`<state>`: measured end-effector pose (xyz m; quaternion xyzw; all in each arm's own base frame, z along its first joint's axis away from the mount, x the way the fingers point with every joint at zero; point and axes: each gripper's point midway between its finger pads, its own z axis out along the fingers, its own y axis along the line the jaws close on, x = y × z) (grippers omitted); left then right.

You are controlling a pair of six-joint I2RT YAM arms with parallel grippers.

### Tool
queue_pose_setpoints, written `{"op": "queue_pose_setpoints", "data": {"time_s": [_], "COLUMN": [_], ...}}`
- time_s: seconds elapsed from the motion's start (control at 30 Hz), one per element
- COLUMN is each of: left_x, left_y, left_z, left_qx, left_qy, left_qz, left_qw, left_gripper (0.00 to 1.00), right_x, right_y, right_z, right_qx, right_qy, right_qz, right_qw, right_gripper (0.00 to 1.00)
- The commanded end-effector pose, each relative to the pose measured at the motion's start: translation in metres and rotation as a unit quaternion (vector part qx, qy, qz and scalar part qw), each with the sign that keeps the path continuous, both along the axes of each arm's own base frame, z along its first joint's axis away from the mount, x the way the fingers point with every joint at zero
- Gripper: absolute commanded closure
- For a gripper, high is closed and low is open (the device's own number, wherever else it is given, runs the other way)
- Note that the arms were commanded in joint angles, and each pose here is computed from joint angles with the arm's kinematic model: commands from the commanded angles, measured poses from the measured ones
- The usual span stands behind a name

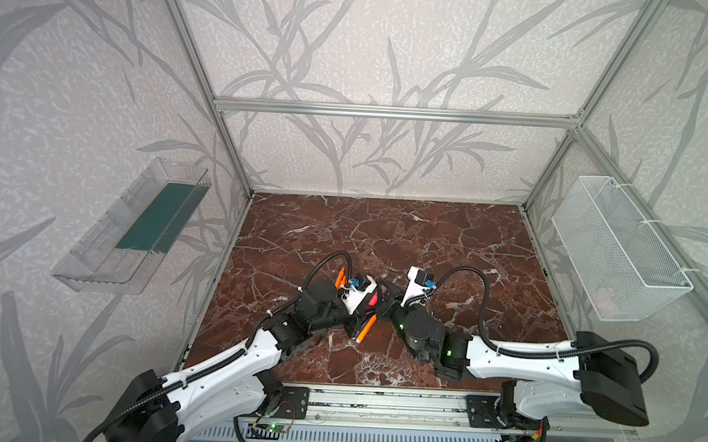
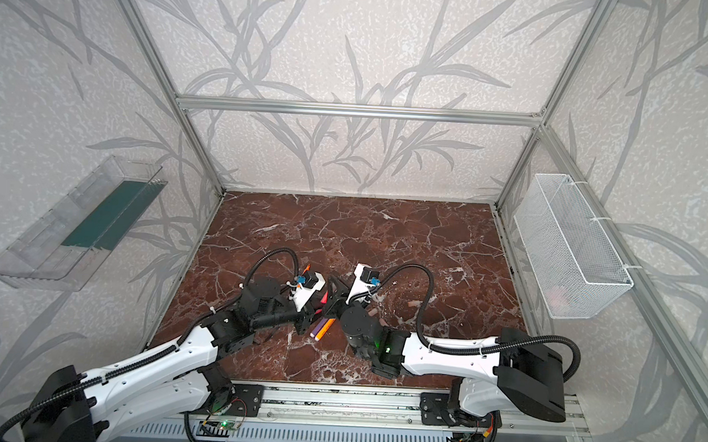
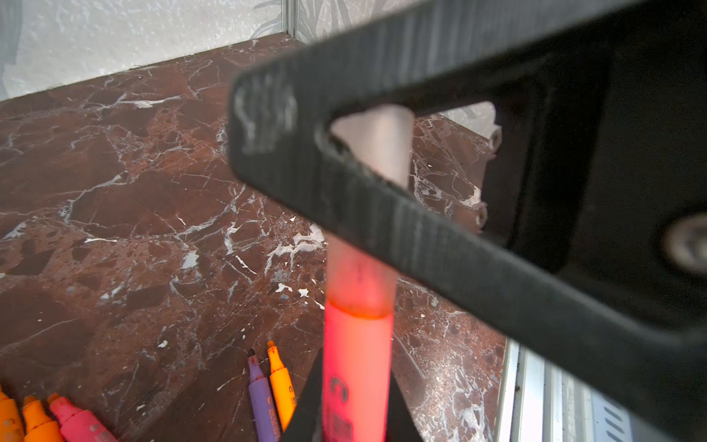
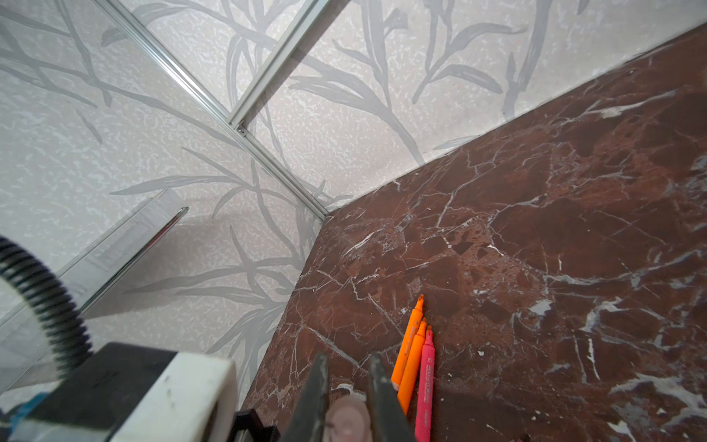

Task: Insert the pens into the pen caps
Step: 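Press the cap further onto the highlighter while the left gripper holds it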

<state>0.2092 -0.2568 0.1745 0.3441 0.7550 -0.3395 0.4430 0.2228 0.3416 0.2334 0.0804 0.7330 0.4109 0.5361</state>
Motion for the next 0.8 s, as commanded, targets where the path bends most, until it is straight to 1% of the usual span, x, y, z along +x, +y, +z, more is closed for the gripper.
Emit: {"op": "queue_pose_setpoints", "data": {"time_s": [0.0,0.03,0.07,0.13,0.27,0.37,0.53,0.67,0.77], "left_x": [0.078,0.075,0.072,0.066,0.058,0.060,0.055,0.046,0.036], "left_y": [0.043,0.043,0.044,0.045,0.052,0.052,0.039,0.038,0.036], "left_z": [0.126,0.128,0.131,0.136,0.140,0.134,0.118,0.103,0.092], "left_qx": [-0.166,-0.169,-0.173,-0.181,-0.189,-0.175,-0.166,-0.160,-0.162], "left_qy": [-0.124,-0.123,-0.123,-0.125,-0.134,-0.130,-0.122,-0.114,-0.104], "left_qz": [0.199,0.191,0.183,0.171,0.172,0.173,0.137,0.123,0.103], "left_qw": [0.958,0.959,0.960,0.960,0.958,0.960,0.969,0.973,0.976], "left_gripper": [1.00,1.00,1.00,1.00,1.00,1.00,1.00,1.00,1.00], "right_x": [-0.105,-0.108,-0.112,-0.117,-0.114,-0.115,-0.106,-0.097,-0.091], "right_y": [0.054,0.054,0.056,0.053,0.044,0.045,0.043,0.029,0.018], "right_z": [-0.062,-0.062,-0.054,-0.051,-0.059,-0.059,-0.047,-0.037,-0.027], "right_qx": [-0.081,-0.084,-0.072,-0.065,-0.072,-0.077,-0.080,-0.104,-0.107], "right_qy": [0.014,0.002,-0.019,-0.040,-0.033,-0.029,-0.028,-0.033,-0.042], "right_qz": [0.260,0.273,0.286,0.299,0.285,0.278,0.250,0.217,0.195], "right_qw": [0.962,0.958,0.955,0.951,0.955,0.957,0.965,0.970,0.974], "right_gripper": [1.00,1.00,1.00,1.00,1.00,1.00,1.00,1.00,0.99]}}
